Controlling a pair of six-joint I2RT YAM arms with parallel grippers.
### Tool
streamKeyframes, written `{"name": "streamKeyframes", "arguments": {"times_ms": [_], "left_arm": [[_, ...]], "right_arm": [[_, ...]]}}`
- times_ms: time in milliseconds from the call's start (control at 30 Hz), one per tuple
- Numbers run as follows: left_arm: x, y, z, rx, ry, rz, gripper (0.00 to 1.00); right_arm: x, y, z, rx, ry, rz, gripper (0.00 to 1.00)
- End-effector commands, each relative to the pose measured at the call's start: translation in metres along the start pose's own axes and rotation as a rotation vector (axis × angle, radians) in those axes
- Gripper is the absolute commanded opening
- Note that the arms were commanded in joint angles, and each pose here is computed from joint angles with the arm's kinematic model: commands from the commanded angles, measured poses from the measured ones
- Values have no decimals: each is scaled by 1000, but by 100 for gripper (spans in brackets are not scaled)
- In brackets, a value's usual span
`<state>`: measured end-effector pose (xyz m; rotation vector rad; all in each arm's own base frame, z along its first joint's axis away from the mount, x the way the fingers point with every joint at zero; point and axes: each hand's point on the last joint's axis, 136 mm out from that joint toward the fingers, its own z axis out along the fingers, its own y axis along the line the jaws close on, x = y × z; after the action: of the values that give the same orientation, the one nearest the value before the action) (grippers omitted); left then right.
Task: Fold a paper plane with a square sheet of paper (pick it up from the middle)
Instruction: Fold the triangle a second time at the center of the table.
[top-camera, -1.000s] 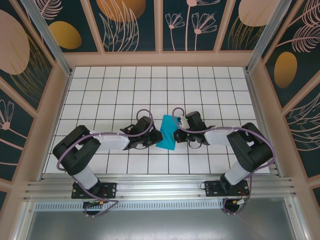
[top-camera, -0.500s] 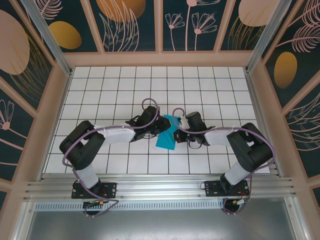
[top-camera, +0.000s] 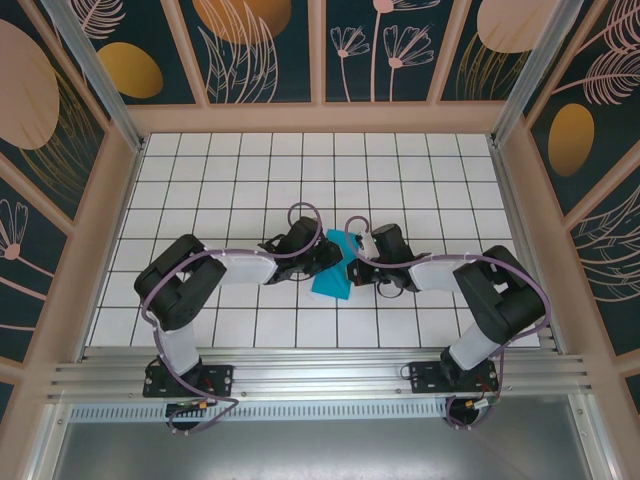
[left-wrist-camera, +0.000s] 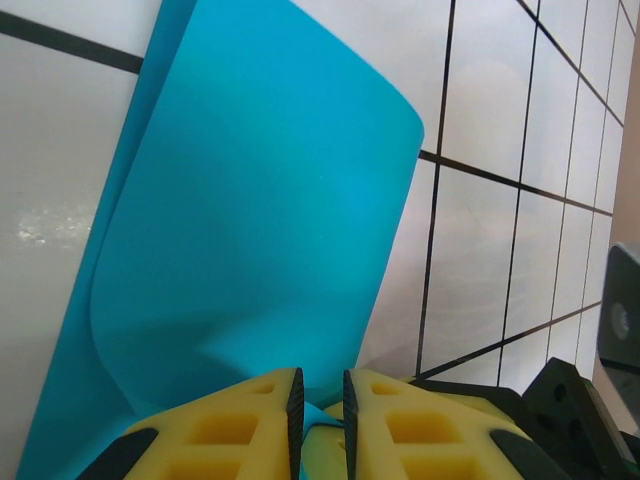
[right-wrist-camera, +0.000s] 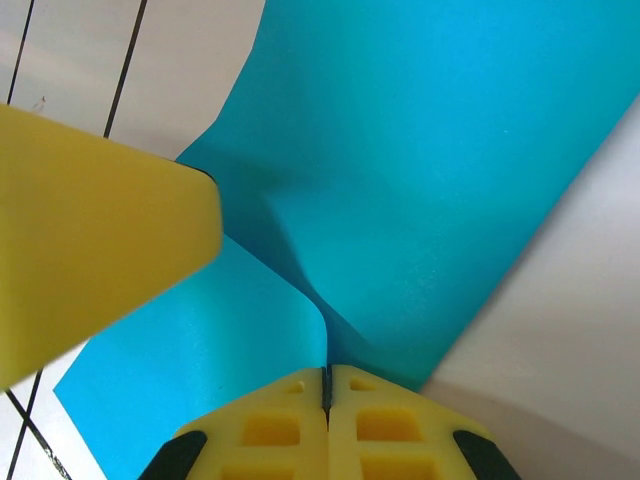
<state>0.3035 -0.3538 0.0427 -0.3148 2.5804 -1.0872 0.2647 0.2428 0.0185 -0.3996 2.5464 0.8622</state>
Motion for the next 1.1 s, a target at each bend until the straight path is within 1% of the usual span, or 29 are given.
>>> {"name": "streamKeyframes", "arguments": {"times_ms": [0,367,533,667,767,800,867,967,1067], "left_arm": [[1,-3,4,33,13,-16,22],[13,32,14,-47,37,-40,22],[20,43,15,-66,54,-44,21],[24,49,16,-74,64,-45,21],[26,50,17,-75,67,-42,21],[26,51,17,-75,69,-40,21],[27,51,17,-76,71,-38,21],[27,52,16,-77,72,-35,21],[27,52,16,-75,73,-32,21]], "right_arm": [[18,-21,4,72,44,29,0],[17,-19,3,68,41,28,0],[12,-15,0,59,33,30,2],[-1,-5,-6,38,12,35,8],[-15,6,-18,29,-15,37,17],[-20,9,-23,32,-30,39,22],[-27,12,-34,38,-59,48,25],[-26,31,-44,-47,-60,56,25],[-16,51,-44,-178,-15,104,19]]}}
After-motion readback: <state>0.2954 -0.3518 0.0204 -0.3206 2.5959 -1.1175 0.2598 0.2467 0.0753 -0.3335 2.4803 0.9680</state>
